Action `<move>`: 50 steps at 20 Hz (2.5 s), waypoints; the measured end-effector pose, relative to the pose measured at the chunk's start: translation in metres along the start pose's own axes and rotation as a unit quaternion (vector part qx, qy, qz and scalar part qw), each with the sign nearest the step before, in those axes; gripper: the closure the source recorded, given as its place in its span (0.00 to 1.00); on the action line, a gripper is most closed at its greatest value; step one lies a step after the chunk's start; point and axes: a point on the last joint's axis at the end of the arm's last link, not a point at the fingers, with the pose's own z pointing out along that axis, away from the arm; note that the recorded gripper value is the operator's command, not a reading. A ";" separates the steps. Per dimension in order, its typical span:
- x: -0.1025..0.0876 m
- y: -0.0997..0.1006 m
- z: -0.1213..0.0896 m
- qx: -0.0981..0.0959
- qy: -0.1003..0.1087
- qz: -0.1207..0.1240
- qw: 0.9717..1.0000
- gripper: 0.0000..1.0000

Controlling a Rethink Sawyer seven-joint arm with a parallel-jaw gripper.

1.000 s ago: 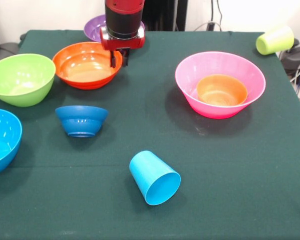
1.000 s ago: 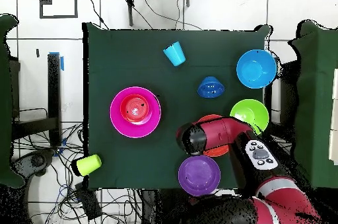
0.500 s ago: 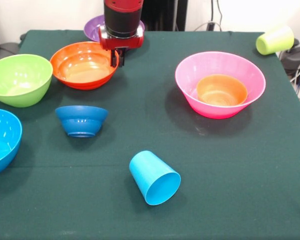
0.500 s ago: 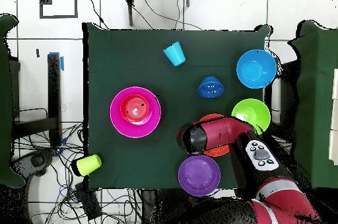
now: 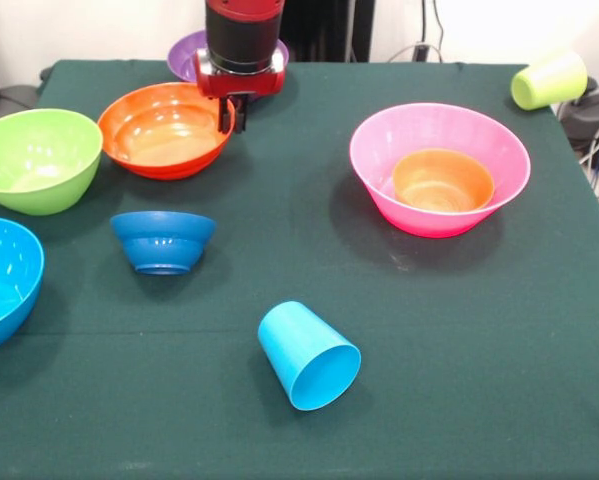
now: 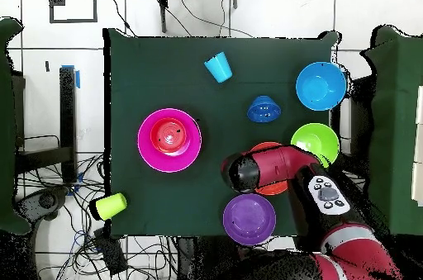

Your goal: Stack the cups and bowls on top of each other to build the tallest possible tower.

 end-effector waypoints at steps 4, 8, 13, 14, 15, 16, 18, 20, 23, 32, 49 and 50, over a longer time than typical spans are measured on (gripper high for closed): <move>-0.001 -0.003 -0.010 0.006 -0.006 -0.001 1.000 1.00; 0.000 -0.005 -0.023 0.013 -0.012 -0.001 1.000 1.00; 0.000 -0.002 -0.041 0.017 -0.029 -0.007 0.999 1.00; -0.001 -0.001 -0.044 0.017 -0.034 -0.008 0.999 1.00; -0.001 0.001 -0.048 0.017 -0.040 -0.010 0.999 1.00; -0.002 0.004 -0.052 0.016 -0.045 -0.011 0.999 1.00; -0.003 0.008 -0.060 0.015 -0.056 -0.014 0.998 1.00; -0.002 0.012 -0.065 0.013 -0.059 -0.014 0.998 1.00; 0.000 0.023 -0.080 0.004 -0.064 -0.011 0.998 1.00; -0.005 0.061 -0.125 -0.023 -0.082 0.000 0.996 1.00; -0.024 0.111 -0.194 -0.045 -0.084 0.012 0.995 1.00; -0.024 0.116 -0.199 -0.046 -0.084 0.011 0.995 1.00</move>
